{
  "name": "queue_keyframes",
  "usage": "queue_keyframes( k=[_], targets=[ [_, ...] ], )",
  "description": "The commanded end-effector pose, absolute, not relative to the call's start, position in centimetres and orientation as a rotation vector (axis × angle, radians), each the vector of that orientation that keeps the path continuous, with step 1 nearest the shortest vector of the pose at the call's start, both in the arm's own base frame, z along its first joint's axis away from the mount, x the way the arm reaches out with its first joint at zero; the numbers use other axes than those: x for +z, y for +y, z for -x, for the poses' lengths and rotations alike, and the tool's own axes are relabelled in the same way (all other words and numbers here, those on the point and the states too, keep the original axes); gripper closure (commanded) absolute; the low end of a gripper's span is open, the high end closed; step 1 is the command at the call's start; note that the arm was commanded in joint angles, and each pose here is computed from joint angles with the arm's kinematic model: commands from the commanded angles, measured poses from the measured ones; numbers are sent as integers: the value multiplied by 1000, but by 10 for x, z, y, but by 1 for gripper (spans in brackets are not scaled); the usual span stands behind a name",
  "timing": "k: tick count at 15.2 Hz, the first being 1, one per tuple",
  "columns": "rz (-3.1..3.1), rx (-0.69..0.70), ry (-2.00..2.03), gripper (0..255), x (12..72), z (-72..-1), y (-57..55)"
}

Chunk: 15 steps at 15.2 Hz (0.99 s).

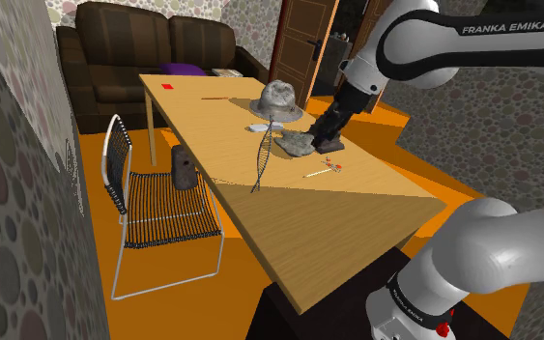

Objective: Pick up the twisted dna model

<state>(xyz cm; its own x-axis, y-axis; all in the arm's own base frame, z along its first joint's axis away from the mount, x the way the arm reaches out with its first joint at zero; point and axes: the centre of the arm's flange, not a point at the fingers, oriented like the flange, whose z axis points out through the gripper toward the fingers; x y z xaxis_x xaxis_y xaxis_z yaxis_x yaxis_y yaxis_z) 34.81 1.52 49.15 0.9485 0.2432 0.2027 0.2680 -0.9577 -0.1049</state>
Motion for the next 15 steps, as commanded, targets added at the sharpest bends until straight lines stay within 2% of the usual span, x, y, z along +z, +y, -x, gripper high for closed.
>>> queue_keyframes(
  k=[1,15],
  targets=[
    [2942,-361,-435,0,474,-362,12],
    [2685,-788,-699,0,353,-475,12]
  ],
)
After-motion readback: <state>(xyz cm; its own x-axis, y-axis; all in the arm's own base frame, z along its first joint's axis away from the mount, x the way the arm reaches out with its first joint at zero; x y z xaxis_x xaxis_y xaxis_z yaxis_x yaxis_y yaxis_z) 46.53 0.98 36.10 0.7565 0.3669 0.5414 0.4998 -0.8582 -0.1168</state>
